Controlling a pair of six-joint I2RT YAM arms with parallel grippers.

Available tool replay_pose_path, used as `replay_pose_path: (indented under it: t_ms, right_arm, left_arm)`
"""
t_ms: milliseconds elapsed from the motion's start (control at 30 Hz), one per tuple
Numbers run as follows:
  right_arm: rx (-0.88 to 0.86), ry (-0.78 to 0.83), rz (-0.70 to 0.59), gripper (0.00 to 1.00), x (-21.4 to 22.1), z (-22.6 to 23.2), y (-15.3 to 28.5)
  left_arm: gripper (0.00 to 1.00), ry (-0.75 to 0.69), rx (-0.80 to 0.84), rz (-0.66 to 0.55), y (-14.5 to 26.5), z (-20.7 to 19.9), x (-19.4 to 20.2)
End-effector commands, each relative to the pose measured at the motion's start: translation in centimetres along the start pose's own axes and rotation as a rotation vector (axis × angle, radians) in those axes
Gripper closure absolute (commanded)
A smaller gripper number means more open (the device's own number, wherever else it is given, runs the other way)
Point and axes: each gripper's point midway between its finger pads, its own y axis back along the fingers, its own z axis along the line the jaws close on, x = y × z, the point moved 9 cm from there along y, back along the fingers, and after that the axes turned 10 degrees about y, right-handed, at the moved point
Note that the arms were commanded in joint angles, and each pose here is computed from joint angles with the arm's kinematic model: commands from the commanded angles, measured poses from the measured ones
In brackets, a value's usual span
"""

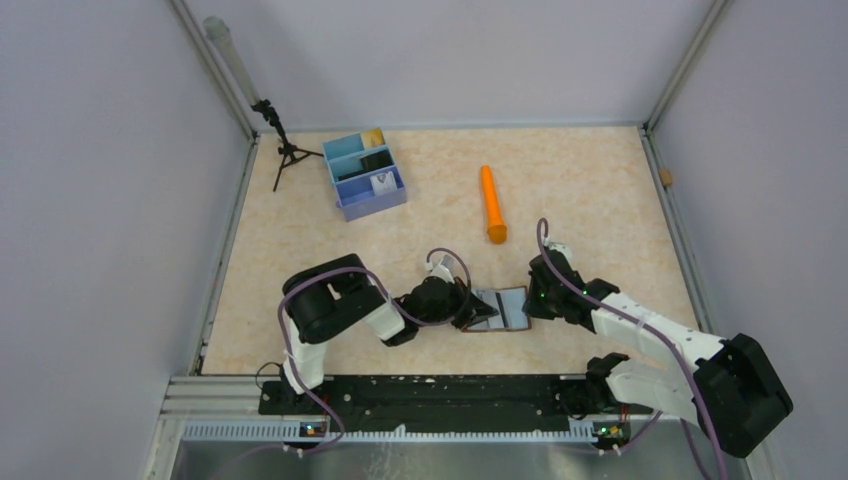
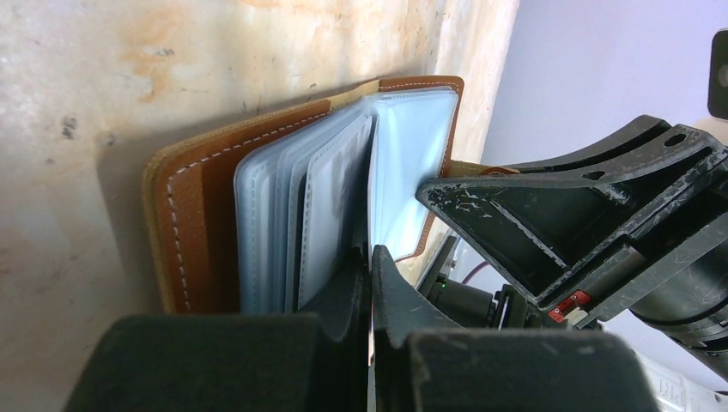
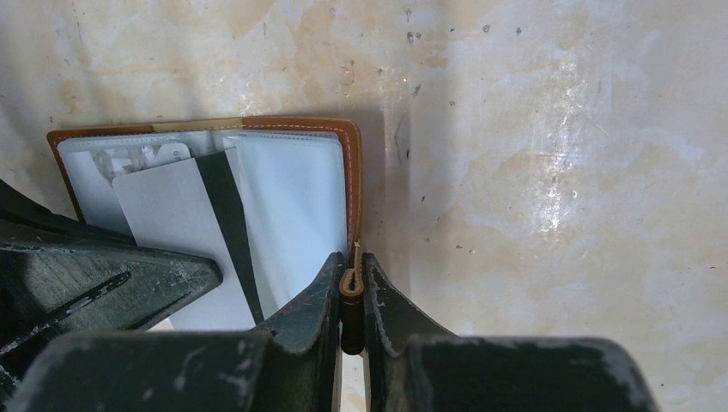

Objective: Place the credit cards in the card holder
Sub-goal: Insert the credit card into the card holder.

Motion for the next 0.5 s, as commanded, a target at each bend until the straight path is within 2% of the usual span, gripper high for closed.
replay_pose_path:
  t_ms: [0,467]
  right_arm:
    - [0.049,0.012,-0.006,1.0,-0.1,-0.3,0.1]
    - [0.022,0.015,-0.005,1.0,-0.2,0.0,0.1]
  left_arm:
    - [1.0,-0.004,-0.066,0.013,0.4,1.2,0.2]
    - [1.0,-0.062,-0.001,0.1,-0.9,-0.3,0.5]
